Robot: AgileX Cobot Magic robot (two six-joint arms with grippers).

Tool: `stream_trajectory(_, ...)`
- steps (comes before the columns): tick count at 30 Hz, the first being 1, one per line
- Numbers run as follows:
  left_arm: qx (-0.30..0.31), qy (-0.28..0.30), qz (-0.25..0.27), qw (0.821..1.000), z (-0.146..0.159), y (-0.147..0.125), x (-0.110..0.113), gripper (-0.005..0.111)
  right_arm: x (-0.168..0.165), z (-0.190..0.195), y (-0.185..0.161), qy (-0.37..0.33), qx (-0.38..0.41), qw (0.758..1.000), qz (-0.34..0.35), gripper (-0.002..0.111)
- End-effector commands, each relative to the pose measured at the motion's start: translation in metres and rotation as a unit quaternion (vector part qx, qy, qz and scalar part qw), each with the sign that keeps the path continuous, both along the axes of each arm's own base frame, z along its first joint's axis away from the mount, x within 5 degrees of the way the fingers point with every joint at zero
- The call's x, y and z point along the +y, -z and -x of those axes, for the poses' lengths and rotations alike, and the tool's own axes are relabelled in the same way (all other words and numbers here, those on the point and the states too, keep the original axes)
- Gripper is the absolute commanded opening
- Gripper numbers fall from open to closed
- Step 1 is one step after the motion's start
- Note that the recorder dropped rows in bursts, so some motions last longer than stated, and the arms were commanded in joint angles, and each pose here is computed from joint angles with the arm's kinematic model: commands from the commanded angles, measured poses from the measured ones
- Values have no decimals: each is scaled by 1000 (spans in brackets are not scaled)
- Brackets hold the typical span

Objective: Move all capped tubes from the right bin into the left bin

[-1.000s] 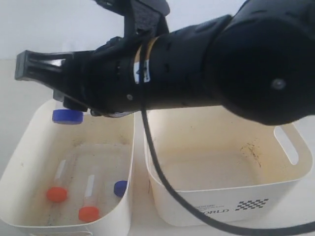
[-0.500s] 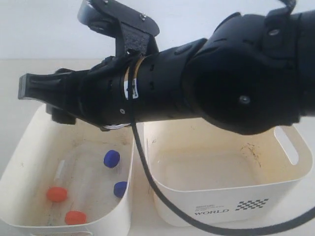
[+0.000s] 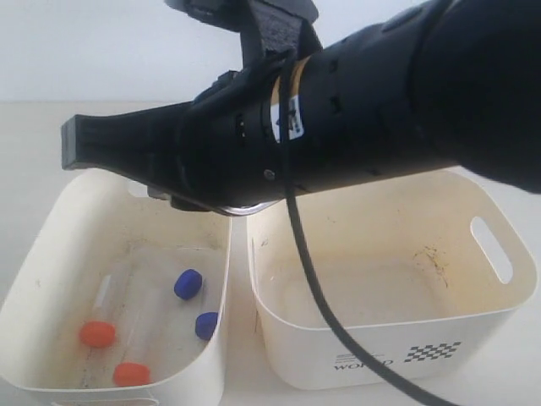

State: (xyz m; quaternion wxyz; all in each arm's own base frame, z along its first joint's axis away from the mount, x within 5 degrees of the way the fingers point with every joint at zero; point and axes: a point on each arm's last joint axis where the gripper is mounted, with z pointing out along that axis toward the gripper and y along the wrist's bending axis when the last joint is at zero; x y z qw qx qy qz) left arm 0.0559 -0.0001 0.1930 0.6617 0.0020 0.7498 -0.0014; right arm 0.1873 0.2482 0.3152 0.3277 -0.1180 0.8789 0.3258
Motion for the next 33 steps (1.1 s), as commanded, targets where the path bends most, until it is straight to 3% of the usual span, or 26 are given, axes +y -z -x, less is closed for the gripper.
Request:
stream_trajectory(1, -5, 0, 8, 1000, 0, -2, 0, 4, -2, 1, -4, -4, -9, 1000, 1, 4)
stream_trajectory(13, -5, 0, 8, 1000, 0, -2, 0, 4, -3, 2, -5, -5, -8, 1000, 3, 4)
stream_trajectory(17, -5, 0, 8, 1000, 0, -2, 0, 4, -17, 8, -17, -56, -98, 991, 65, 4)
stream_trajectory(24, -5, 0, 8, 1000, 0, -2, 0, 4, -58, 36, 13, -57, -133, 989, 34, 4)
stream_trajectory(30, -5, 0, 8, 1000, 0, -2, 0, 4, -121, 47, 33, 40, -143, 989, -18, 4)
stream_trajectory(33, -5, 0, 8, 1000, 0, -2, 0, 4, -175, 63, 64, 178, -107, 976, -69, 4)
